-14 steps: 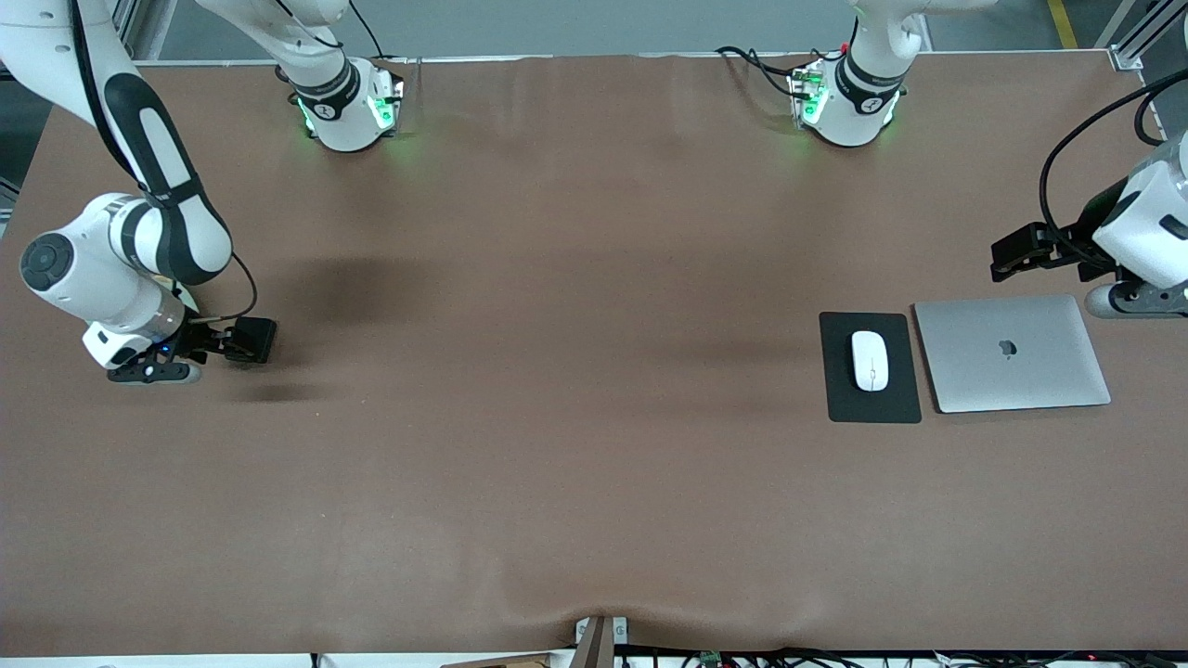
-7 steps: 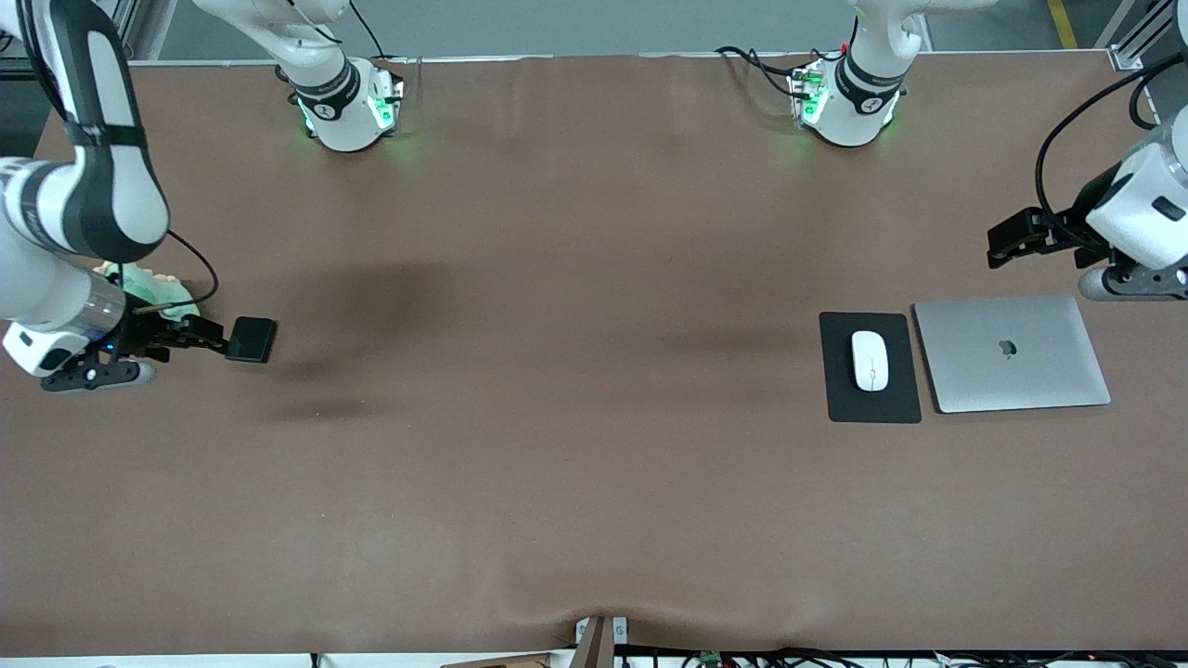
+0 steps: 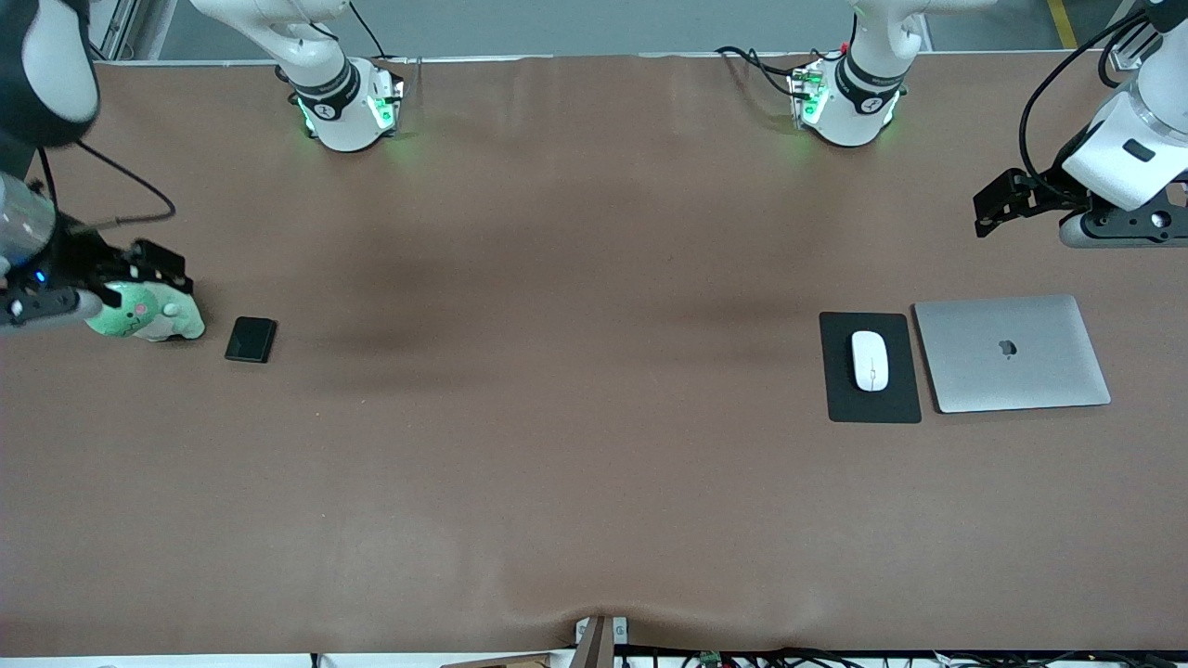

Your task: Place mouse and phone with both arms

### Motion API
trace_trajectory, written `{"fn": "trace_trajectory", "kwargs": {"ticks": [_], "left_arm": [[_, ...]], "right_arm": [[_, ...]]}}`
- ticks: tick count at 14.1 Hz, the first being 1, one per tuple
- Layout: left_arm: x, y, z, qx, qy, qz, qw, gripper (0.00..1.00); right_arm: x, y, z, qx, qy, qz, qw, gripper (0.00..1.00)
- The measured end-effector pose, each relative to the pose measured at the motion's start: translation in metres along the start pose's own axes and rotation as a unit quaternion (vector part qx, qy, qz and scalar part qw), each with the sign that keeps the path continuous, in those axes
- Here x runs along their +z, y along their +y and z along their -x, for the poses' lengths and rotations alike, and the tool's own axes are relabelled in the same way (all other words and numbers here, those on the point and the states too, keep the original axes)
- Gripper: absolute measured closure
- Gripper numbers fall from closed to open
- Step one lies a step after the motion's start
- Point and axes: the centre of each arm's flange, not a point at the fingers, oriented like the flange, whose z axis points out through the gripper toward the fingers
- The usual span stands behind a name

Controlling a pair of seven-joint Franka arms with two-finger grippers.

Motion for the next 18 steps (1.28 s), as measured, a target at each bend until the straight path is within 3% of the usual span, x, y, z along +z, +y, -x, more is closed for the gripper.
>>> {"fn": "trace_trajectory", "kwargs": {"ticks": [6, 10, 18], "left_arm": [[-0.007, -0.003, -0.006, -0.003, 0.009, 0.004, 1.0, 0.0], [-0.012, -0.006, -0.006, -0.007, 0.012, 0.01, 1.0, 0.0], [-0.038, -0.013, 0.004, -0.013, 0.018, 0.01, 1.0, 0.0]], "right_arm": [[-0.09, -0.013, 0.035, 0.026, 0.009, 0.005, 1.0, 0.0], [-0.098, -0.008, 0.029, 0.03, 0.016, 0.026, 0.999, 0.0], [-0.097, -0.008, 0.019, 0.072, 0.017, 0.027, 0.997, 0.0]]}}
